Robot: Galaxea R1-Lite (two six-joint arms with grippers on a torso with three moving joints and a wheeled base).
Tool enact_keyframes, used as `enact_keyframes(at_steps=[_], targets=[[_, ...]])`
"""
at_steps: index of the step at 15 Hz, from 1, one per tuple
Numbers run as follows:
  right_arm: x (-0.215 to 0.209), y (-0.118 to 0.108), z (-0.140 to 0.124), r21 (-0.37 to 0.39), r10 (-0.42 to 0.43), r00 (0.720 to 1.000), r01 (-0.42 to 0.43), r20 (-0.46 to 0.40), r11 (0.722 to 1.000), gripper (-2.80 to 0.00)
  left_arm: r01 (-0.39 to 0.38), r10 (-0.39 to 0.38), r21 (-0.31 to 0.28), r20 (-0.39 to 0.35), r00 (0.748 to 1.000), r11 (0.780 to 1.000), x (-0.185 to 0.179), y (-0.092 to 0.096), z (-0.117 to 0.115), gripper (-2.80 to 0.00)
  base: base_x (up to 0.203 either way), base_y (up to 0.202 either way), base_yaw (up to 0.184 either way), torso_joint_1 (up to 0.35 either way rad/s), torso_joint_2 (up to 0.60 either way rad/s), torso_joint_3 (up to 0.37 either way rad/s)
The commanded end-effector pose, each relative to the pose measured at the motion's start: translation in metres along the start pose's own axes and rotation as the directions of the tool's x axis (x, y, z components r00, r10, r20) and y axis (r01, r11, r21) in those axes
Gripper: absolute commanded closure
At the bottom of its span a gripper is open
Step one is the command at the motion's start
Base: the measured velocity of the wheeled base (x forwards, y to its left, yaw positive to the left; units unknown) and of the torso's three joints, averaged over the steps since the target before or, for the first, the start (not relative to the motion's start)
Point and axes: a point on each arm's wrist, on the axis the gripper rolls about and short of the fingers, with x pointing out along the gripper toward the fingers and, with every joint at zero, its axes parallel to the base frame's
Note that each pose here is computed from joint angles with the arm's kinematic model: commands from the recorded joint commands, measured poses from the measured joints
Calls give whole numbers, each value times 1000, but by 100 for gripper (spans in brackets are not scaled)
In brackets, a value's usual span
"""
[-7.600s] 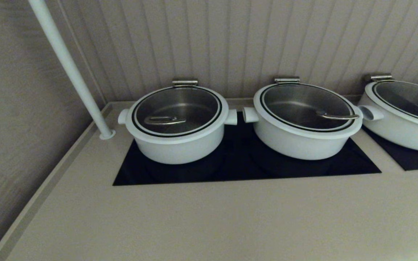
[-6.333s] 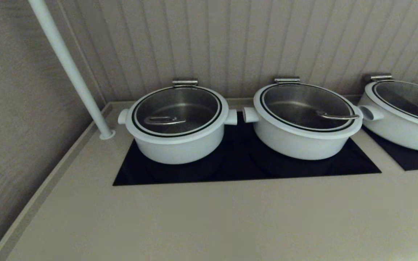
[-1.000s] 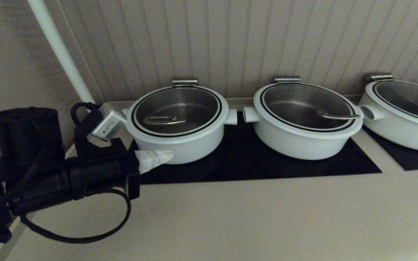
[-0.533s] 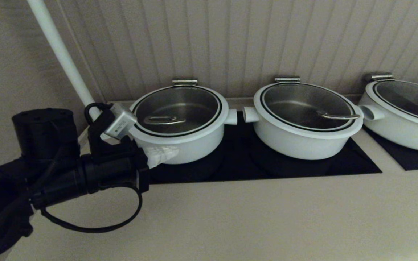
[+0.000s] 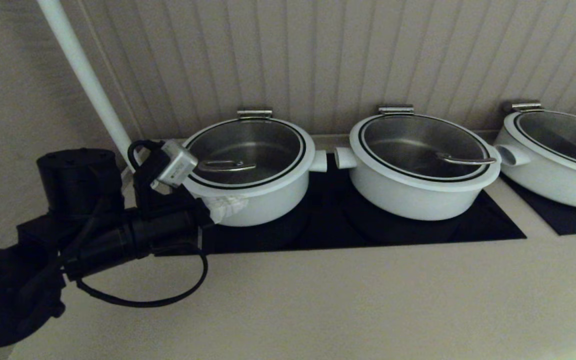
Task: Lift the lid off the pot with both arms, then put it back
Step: Open the food pot lid a small opening with the left arm
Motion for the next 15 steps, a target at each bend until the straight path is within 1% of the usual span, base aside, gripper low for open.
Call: enact_keyframes(at_steps=[1,3,6,11,15], targets=[[0,0,0,0,1,1000,-1,-1,1000,0,2,-2,-1,-3,1000,1000,3,2,-2,0,0,0,0,0,0,0],[0,0,0,0,1,1000,-1,-1,1000,0,-1,1,-4,-9,1000,1000,5,2,-3,0,0,0,0,0,0,0],[0,0,0,0,1,1000,-1,-1,1000,0,-59,59,-3,-20,998,998,8,5,-4,0,0,0,0,0,0,0],[0,0,0,0,1,1000,-1,-1,1000,0,-85,85,-1,-15,996,996,13,10,-2,0,0,0,0,0,0,0],[0,0,0,0,1,1000,-1,-1,1000,0,-131,131,3,-11,991,991,20,14,1,0,0,0,0,0,0,0]])
